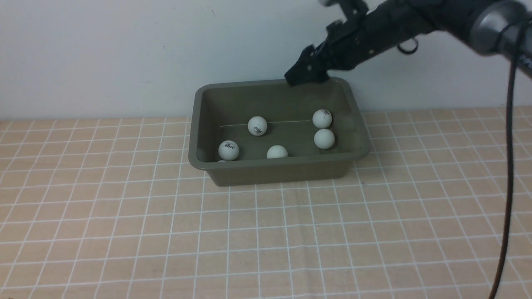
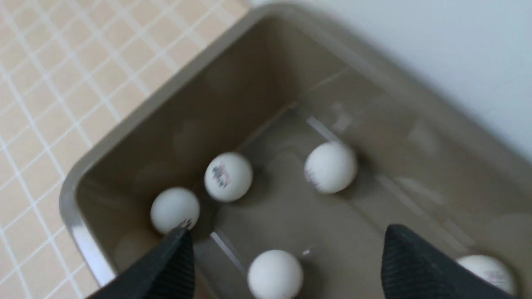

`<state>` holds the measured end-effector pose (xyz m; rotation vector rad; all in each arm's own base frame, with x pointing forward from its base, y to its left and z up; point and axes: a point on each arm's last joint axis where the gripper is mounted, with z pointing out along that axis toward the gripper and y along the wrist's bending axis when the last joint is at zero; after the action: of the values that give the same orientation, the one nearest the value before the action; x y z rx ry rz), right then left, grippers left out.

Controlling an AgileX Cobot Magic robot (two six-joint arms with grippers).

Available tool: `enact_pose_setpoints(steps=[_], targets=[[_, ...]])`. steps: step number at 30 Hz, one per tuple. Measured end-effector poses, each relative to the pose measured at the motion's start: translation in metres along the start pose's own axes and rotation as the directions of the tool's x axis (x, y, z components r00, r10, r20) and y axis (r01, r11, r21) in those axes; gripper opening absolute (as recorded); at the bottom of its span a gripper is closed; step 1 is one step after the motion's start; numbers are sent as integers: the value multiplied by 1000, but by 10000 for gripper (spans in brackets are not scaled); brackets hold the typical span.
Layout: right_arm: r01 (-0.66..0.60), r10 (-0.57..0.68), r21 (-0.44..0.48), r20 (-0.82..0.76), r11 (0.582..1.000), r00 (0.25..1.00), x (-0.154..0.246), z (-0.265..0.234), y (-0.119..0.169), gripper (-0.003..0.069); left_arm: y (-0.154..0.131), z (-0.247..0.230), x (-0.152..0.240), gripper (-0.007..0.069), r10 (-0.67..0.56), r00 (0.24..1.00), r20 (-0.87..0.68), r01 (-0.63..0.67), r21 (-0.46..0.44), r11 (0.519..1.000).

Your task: Put the table tennis balls into the box on the light coffee tablecloth.

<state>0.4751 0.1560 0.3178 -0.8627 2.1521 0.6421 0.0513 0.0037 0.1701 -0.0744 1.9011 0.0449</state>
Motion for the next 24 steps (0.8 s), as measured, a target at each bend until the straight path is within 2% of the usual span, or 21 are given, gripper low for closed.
enact_pose_setpoints(steps=[4, 5, 7, 11, 14, 16, 19, 22, 23, 24], targets=[[-11, 7, 101, 42, 995, 999, -18, -63, -15, 517, 0, 0, 0, -69, 0, 1000, 0, 0, 0, 1000], [-35, 22, 177, 72, 984, 997, -25, -98, -20, 510, 0, 0, 0, -69, 0, 1000, 0, 0, 0, 1000], [-66, 43, 252, 94, 966, 995, -28, -129, -24, 505, 0, 0, 0, -69, 0, 1000, 0, 0, 0, 1000], [-155, 100, 413, 150, 897, 984, -31, -188, -22, 500, 0, 0, 0, -69, 0, 1000, 0, 0, 0, 1000], [-204, 128, 481, 186, 853, 974, -34, -215, -10, 472, 0, 0, 0, -69, 0, 1000, 0, 0, 0, 1000], [-262, 160, 505, 236, 822, 959, -38, -237, 6, 424, 0, 0, 0, -69, 0, 1000, 0, 0, 0, 1000], [-300, 169, 516, 286, 802, 943, -42, -257, 24, 331, 0, 0, 0, -69, 0, 1000, 0, 0, 0, 1000], [-306, 142, 520, 330, 797, 933, -46, -278, 45, 182, 0, 0, 0, -69, 0, 1000, 0, 0, 0, 1000], [-307, 140, 519, 335, 798, 932, -47, -280, 47, 182, 0, 0, 0, -69, 0, 1000, 0, 0, 0, 1000], [-306, 132, 511, 348, 803, 928, -47, -287, 55, 132, 0, 0, 0, -69, 0, 1000, 0, 0, 0, 1000]])
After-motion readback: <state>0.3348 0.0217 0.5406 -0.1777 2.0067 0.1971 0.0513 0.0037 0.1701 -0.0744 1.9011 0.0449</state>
